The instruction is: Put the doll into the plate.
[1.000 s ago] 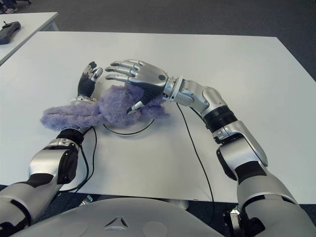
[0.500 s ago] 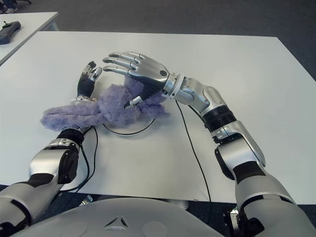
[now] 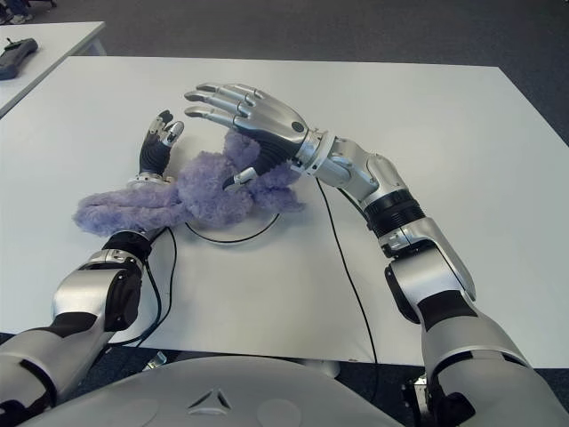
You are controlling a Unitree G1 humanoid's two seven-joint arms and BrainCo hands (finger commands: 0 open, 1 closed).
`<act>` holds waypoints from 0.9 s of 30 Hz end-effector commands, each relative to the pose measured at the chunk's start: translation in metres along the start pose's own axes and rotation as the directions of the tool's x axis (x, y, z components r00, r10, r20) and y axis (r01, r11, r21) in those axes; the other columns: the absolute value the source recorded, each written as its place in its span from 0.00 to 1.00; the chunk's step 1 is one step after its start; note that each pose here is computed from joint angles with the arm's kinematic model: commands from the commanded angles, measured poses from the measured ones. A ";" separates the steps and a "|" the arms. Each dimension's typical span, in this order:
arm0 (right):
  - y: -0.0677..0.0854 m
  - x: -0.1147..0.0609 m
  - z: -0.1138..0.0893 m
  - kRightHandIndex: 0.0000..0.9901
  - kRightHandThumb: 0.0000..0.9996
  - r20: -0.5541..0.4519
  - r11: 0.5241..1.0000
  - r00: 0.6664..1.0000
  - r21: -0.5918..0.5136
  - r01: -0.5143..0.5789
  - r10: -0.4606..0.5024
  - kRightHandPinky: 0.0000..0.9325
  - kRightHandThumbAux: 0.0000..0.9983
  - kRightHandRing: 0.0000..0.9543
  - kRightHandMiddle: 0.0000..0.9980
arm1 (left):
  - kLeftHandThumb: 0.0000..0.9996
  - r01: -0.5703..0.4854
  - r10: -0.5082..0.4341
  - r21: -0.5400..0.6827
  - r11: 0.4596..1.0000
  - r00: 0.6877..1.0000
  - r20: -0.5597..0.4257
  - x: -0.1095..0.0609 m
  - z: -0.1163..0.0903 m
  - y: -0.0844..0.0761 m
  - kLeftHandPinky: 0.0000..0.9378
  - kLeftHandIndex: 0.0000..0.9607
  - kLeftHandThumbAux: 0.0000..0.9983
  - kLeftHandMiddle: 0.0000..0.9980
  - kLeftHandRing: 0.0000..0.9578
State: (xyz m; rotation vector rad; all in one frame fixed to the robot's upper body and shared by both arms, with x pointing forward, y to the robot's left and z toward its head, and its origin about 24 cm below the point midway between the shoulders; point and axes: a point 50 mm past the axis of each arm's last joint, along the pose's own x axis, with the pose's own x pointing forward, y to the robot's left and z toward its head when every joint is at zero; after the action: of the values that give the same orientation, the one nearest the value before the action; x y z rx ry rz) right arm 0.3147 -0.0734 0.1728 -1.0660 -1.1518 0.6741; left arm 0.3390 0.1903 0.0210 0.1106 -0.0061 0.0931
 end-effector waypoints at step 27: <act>-0.033 0.008 -0.038 0.00 0.00 -0.139 0.931 0.964 0.261 0.256 -0.226 0.00 0.37 0.00 0.00 | 0.00 0.077 -0.112 -0.091 0.993 0.864 -0.491 -0.104 -0.114 -0.043 0.00 0.00 0.41 0.00 0.00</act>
State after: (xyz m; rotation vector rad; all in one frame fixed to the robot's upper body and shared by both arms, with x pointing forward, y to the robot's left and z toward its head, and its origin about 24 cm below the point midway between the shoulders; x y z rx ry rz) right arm 0.3451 -0.0941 0.1976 -0.7919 -1.0328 0.5756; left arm 0.3391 0.1899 0.0210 0.1123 -0.0050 0.0915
